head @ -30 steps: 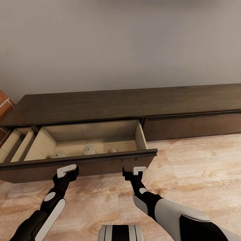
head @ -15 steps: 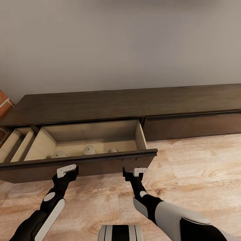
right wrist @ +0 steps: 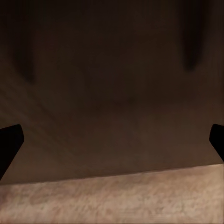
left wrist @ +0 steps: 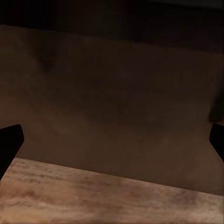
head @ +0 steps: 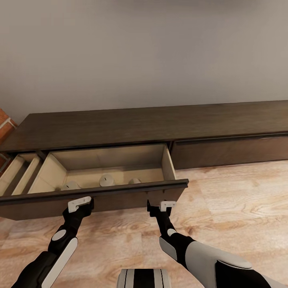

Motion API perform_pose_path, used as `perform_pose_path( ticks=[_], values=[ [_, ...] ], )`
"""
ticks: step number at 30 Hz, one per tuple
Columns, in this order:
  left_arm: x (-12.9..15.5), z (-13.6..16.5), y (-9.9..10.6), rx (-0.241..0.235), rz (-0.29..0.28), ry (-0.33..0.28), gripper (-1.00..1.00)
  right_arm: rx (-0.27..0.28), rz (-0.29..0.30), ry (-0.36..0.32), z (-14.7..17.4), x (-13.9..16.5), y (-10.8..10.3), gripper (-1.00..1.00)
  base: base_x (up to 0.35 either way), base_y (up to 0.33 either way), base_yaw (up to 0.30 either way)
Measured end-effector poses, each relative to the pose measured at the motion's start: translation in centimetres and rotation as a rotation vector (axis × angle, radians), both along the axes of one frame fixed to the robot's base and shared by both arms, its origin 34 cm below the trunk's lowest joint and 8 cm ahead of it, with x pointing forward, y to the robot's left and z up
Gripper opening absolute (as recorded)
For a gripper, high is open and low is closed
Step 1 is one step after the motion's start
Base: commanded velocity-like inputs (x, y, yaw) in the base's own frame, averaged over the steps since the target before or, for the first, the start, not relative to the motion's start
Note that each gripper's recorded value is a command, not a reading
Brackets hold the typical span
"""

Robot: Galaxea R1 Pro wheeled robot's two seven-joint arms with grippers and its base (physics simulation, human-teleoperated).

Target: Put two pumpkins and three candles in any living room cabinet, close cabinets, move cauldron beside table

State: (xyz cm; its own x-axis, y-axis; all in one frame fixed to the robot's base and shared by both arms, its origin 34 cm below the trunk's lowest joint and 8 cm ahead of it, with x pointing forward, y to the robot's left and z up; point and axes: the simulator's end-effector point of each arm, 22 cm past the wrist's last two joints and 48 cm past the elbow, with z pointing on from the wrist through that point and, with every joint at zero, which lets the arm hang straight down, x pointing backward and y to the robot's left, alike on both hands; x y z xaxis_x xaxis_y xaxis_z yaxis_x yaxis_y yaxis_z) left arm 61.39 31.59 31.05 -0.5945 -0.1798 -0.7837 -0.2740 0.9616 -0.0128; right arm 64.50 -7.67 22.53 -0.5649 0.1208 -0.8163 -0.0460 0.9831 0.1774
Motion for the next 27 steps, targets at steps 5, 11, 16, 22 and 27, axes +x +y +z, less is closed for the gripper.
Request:
perform_pose_path(
  ticks=[5,11,16,22,27],
  values=[
    [0.0,0.0,0.0,0.001,-0.001,-0.001,1.00,-0.001,0.004,0.004,-0.1,-0.1,0.1,1.00,0.000,0.000,0.000],
    [0.0,0.0,0.0,0.000,-0.003,-0.002,1.00,-0.002,0.010,0.002,0.0,-0.1,0.2,1.00,0.000,0.000,0.000],
    [-0.2,-0.1,-0.1,-0.001,-0.005,0.001,1.00,-0.002,0.004,0.003,-0.1,0.0,0.1,1.00,0.000,0.000,0.000],
    [-0.3,-0.2,-0.6,-0.007,-0.020,0.002,1.00,0.007,-0.058,0.007,-0.1,0.1,-1.0,1.00,0.000,0.000,0.000],
    [-0.4,-0.3,-0.7,-0.009,-0.025,0.003,1.00,0.016,-0.099,0.009,-0.1,0.1,-1.6,1.00,0.000,0.000,0.000]
  ],
)
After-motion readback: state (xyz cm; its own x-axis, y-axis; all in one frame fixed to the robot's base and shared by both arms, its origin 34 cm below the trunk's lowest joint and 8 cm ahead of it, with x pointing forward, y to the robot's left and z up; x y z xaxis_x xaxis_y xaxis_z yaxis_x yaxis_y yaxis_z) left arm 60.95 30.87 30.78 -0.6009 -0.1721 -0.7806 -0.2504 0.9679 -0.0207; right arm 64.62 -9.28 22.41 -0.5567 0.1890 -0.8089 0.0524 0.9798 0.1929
